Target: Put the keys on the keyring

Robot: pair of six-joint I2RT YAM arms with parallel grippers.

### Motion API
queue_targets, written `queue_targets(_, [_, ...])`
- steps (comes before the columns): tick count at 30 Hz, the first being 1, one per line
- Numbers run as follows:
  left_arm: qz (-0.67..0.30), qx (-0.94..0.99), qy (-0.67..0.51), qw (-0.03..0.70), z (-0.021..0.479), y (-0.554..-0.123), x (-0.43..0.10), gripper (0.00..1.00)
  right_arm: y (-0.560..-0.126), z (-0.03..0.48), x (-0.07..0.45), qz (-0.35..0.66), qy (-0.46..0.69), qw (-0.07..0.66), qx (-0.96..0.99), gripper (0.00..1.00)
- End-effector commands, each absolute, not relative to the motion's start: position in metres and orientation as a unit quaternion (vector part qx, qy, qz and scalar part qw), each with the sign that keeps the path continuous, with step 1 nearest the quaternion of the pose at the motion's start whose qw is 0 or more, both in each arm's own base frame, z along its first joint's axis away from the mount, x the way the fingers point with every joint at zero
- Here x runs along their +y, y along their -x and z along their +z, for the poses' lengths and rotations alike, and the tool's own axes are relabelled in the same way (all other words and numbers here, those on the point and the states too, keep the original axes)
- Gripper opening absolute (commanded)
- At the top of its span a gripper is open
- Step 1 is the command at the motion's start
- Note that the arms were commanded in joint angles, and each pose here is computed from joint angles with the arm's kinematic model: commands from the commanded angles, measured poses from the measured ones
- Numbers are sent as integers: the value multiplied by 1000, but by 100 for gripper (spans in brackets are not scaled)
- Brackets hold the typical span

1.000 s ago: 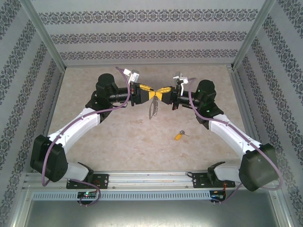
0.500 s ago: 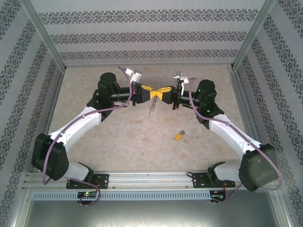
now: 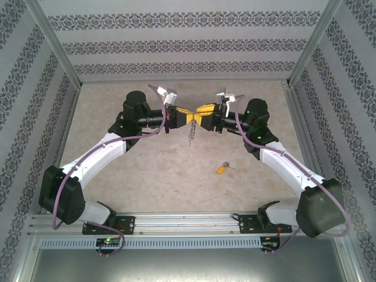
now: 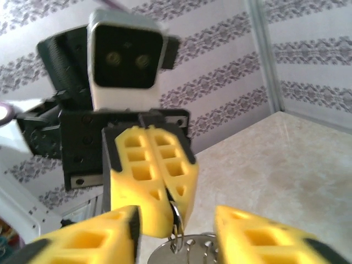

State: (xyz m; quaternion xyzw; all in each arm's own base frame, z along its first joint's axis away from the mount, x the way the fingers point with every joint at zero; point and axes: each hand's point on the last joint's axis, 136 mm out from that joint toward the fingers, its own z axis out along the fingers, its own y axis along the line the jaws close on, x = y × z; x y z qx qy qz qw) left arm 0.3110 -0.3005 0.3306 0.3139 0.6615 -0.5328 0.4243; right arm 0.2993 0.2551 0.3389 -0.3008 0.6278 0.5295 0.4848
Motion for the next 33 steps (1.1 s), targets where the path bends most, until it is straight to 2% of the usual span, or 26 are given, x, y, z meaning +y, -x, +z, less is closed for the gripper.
queue_targets(1, [-493, 644, -320, 490, 339, -310, -291, 0, -316, 346, 226, 500, 241, 526, 644, 52])
queue_targets(6, [-461, 632, -313, 539, 335, -316, -282, 0, -345, 316, 181, 482, 126, 518, 695, 58])
queue_targets(13, [-424, 561, -315, 637, 336, -315, -272, 0, -358, 265, 142, 439, 32, 511, 738, 63])
queue_targets(21, [-331, 482, -391, 711, 331, -299, -283, 0, -356, 228, 123, 397, -12, 505, 766, 65])
queue_targets(33, [-271, 446, -420, 743, 330, -289, -290, 0, -354, 208, 120, 389, -27, 493, 778, 66])
